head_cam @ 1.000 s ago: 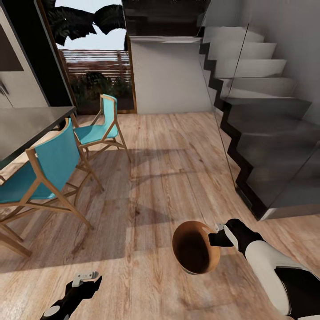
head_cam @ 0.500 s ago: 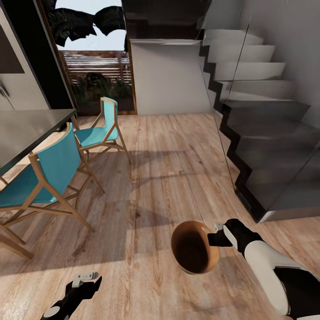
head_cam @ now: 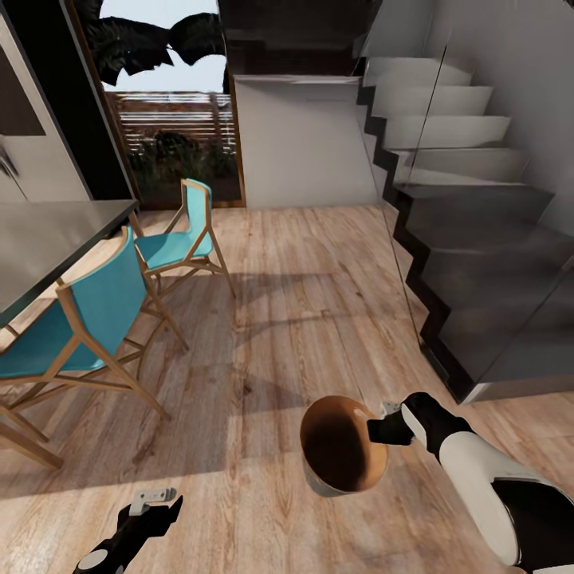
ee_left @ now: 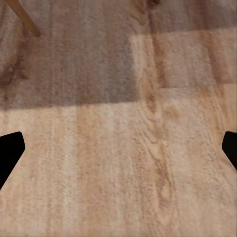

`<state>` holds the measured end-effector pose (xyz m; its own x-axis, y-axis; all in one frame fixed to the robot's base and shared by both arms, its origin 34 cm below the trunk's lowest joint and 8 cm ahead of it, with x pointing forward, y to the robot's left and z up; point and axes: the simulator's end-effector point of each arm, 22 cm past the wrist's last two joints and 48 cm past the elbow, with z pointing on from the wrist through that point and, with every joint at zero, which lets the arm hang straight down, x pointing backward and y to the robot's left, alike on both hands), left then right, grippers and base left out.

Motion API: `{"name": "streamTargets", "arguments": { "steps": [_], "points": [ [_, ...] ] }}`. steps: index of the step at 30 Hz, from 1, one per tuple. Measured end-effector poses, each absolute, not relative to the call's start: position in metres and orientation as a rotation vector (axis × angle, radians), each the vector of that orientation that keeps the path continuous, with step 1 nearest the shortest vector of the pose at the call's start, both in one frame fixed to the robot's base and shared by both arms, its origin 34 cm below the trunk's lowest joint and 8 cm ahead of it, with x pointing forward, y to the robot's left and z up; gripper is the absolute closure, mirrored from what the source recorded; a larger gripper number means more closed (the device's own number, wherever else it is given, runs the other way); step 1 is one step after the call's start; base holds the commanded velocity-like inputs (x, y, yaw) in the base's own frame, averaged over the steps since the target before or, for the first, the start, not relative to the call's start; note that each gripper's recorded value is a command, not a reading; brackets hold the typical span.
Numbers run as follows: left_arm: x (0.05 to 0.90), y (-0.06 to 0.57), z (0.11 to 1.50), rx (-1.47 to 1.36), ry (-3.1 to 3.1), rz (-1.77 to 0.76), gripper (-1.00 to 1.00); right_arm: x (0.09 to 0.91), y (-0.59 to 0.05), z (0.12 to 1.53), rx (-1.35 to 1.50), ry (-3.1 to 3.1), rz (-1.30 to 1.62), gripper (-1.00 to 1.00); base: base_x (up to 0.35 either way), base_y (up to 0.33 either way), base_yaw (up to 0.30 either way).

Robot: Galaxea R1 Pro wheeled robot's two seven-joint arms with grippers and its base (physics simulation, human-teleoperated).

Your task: Put the three can of soda from the living room inside the tash can in the kitchen.

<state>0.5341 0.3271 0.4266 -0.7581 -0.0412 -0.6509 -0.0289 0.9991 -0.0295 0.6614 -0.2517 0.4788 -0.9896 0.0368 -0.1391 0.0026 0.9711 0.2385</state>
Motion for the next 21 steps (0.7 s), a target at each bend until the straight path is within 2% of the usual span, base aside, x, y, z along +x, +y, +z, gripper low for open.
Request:
{"name": "streamTargets", "arguments": {
  "steps": [5, 21],
  "points": [
    [0.535, 0.327, 0.436, -0.048, 2.432, -0.023, -1.00, 0.651, -0.235, 0.494, 0.036, 3.010, 0.514, 1.00, 0.000, 0.000, 0.000],
    [0.540, 0.327, 0.467, -0.048, 2.432, -0.022, -1.00, 0.651, -0.224, 0.527, 0.014, 3.019, 0.562, 1.00, 0.000, 0.000, 0.000]
  ]
}}
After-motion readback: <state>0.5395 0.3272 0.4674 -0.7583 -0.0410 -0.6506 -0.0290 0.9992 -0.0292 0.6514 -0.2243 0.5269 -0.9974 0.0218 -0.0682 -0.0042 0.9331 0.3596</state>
